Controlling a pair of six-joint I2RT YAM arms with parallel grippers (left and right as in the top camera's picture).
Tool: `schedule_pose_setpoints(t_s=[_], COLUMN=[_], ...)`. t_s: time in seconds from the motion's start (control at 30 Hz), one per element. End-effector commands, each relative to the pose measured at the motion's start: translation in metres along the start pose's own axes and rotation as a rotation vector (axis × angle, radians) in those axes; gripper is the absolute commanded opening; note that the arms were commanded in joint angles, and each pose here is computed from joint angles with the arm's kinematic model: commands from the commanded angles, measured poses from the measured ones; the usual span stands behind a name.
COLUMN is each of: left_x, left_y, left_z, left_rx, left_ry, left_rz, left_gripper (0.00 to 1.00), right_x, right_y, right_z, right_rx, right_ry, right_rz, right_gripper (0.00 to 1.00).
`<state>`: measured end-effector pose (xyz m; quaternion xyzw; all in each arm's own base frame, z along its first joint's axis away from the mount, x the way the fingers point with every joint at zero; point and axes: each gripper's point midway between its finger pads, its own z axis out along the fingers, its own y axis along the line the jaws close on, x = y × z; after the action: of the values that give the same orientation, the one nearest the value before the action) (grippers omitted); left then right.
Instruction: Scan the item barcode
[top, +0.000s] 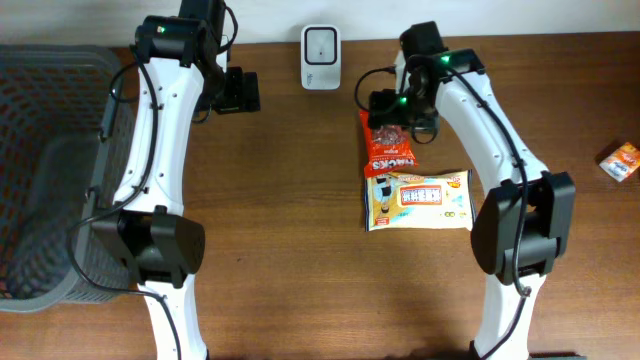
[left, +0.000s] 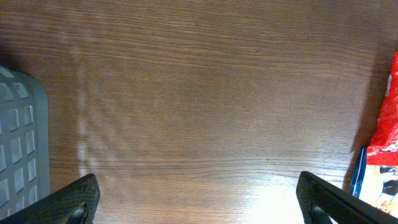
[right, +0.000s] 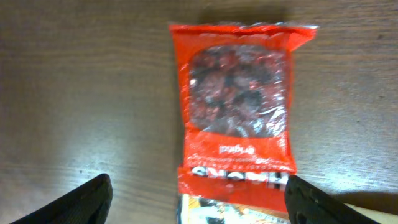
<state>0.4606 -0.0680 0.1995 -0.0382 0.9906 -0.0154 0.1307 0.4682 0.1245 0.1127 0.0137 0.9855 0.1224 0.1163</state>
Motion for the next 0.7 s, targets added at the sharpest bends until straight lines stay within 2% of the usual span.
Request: schedule_pose_setpoints(t_s=[0.0, 0.03, 0.2, 0.23, 0.3, 0.37, 0.43, 0.47, 0.53, 0.57, 0.6, 0.63, 0.67], left_x=[-0.001, -0.001, -0.001, -0.001, -0.001, -0.001, -0.001, -0.001, -0.001, -0.001, -0.001, -0.001, -0.001], left_y=[0.004, 0.003, 0.004, 0.004, 0.004, 0.004, 0.004, 0.004, 0.004, 0.004, 0.004, 0.004, 0.004], left_z=[-0.003, -0.003, -0.003, -0.003, -0.003, -0.003, -0.003, -0.003, -0.003, -0.003, -0.003, -0.003, -0.003], left_rx=[-0.006, -0.006, -0.006, -0.006, -0.006, -0.006, -0.006, -0.006, -0.006, -0.006, -0.006, -0.006, -0.006], left_ry=[-0.008, -0.008, -0.008, -0.008, -0.008, -0.008, -0.008, -0.008, -0.008, -0.008, -0.008, -0.008, -0.008], left_rz=[-0.009, -0.008, -0.009, -0.009, -0.009, -0.009, -0.009, -0.009, -0.009, -0.009, -0.009, -0.009, -0.009], left_gripper=[0.99, 0.99, 0.99, 0.99, 0.99, 0.99, 0.99, 0.99, 0.99, 0.99, 0.99, 0.99, 0.99], right_x=[0.015, 0.022, 0.031, 0.043, 0.054, 0.033, -0.021, -0.034, -0.046, -0.044, -0.035, -0.025, -0.018], right_y=[-0.056, -0.044, -0.037, -0.04, -0.044, -0.045, -0.044, -0.047, -0.058, -0.063, -0.061, -0.048, -0.034], right_z=[0.026, 0.051, 0.097, 0.11, 0.119, 0.103, 0.031, 0.004, -0.041, -0.055, -0.058, -0.053, -0.041], right_rx=[0.023, -0.162, -0.321, -0.326, -0.323, -0.322, -0.257, -0.164, 0.129, 0.348, 0.585, 0.724, 0.782], right_ry=[0.074, 0.087, 0.026, 0.028, 0.035, -0.009, -0.166, -0.212, -0.283, -0.308, -0.336, -0.363, -0.366], right_rz=[0.098, 0.024, -0.008, -0.007, 0.004, 0.039, -0.019, -0.032, -0.059, -0.086, -0.081, -0.11, -0.15], right_gripper=[0.88, 0.88, 0.89, 0.77, 0.04, 0.04, 0.04, 0.04, 0.04, 0.04, 0.04, 0.04, 0.04])
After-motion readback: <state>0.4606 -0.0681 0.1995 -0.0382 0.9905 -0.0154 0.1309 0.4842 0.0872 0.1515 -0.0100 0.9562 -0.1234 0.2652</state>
